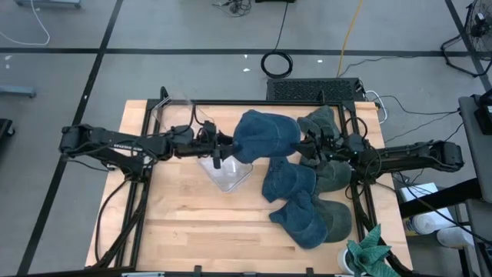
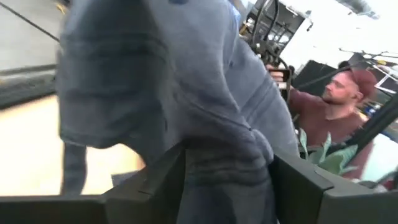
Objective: Pick & Place hat
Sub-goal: Put the top blue cap into the top transparent bin
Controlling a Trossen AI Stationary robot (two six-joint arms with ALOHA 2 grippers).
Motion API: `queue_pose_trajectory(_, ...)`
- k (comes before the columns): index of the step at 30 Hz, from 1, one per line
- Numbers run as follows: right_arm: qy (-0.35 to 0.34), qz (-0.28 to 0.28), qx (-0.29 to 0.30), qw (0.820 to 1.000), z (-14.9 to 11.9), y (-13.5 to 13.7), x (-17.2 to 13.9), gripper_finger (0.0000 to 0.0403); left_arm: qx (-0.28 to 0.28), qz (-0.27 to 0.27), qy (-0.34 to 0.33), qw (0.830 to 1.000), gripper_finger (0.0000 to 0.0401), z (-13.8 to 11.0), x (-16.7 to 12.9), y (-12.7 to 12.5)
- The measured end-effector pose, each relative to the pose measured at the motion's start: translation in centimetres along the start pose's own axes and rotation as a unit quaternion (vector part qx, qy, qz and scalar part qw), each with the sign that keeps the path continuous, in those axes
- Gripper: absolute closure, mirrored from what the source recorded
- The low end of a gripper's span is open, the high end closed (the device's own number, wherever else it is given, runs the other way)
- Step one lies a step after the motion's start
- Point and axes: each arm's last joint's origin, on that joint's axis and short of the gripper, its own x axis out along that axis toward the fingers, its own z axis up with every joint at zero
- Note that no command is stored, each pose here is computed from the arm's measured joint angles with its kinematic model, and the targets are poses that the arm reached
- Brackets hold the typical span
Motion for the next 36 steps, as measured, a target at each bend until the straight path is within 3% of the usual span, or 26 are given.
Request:
queue_pose_trajectory(5,0.007,-0.005,-0.003,1.0,-0.15,-0.1,0.01,0.0401,0.001,-0.046,-0.016,0.999,0.0205,0.17,0.43,-0.33)
queue_pose_trajectory(16,0.007,-0.005,-0.005,1.0,-0.15,-0.1,0.01,0.0401,-0.002,-0.053,-0.027,0.998,0.0239,0.53,0.23,-0.53)
queue_pose_trajectory(20,0.007,-0.005,-0.005,1.0,-0.15,-0.1,0.01,0.0401,-0.003,-0.054,-0.029,0.998,0.0278,0.58,0.21,-0.57)
queue_pose_trajectory(25,0.007,-0.005,-0.01,1.0,-0.15,-0.11,0.01,0.0401,0.023,-0.063,-0.025,0.997,0.0372,0.59,0.21,-0.58)
queue_pose_trajectory(29,0.007,-0.006,-0.011,1.0,-0.15,-0.11,0.01,0.0401,0.021,-0.083,-0.015,0.996,0.0377,0.72,0.21,-0.36)
queue_pose_trajectory(32,0.009,-0.009,-0.012,1.0,-0.2,-0.16,0.01,0.0386,0.019,-0.088,-0.012,0.996,0.0373,0.74,0.2,-0.32)
queue_pose_trajectory(36,0.024,-0.018,-0.022,0.999,-0.49,-0.35,-0.01,0.0333,0.029,-0.101,-0.007,0.994,0.0383,0.82,0.06,-0.5)
